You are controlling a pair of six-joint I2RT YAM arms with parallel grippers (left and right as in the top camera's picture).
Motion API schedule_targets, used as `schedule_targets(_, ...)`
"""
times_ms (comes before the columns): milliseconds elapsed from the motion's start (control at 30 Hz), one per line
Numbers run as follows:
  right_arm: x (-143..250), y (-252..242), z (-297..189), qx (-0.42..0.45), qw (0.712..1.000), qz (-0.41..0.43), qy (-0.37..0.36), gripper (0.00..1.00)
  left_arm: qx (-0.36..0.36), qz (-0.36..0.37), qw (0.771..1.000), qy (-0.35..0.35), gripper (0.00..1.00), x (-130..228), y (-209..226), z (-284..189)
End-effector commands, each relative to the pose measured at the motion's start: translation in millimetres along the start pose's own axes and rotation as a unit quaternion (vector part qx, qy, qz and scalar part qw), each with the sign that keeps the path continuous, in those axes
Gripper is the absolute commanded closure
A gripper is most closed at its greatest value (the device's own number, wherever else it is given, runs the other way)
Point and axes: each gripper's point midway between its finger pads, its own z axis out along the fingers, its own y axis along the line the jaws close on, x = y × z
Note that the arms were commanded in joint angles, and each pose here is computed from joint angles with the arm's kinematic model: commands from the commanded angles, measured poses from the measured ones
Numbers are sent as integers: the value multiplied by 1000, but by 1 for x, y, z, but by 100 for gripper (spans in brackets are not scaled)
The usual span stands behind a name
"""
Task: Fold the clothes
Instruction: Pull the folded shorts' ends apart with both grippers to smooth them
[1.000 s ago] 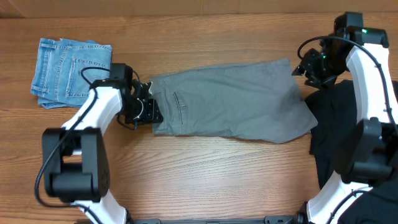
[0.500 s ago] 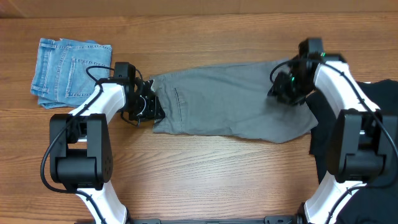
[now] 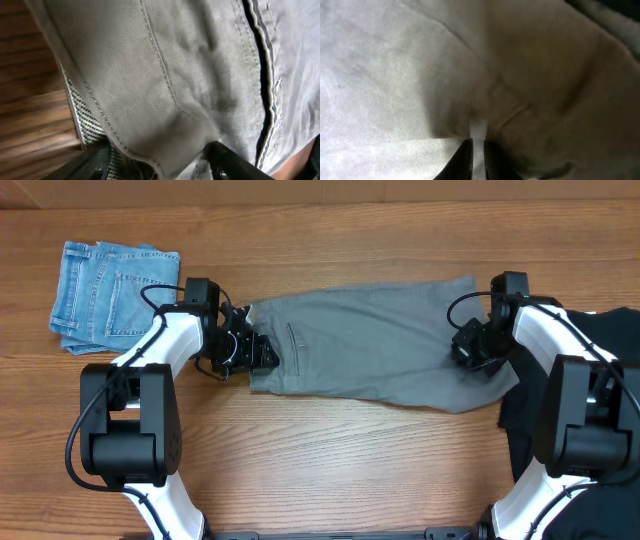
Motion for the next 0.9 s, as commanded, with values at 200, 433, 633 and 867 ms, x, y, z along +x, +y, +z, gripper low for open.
schedule_targets(200,-5,51,-81,-136,976,-163,-46,48,-86,-17,995,49,58,26,50,34)
schedule_targets(433,-29,74,-92,-171,958,-200,-114,56,-130,-19,989,64,77,34,65,30)
schedule_targets(633,-80,86,-74,-140,942,-206,-226,39,-124,-16,990,60,63,32,63,31)
schedule_targets(867,-118,94,-39,-136,930,-209,-271,35,-107,-16,993,58,50,31,57,33)
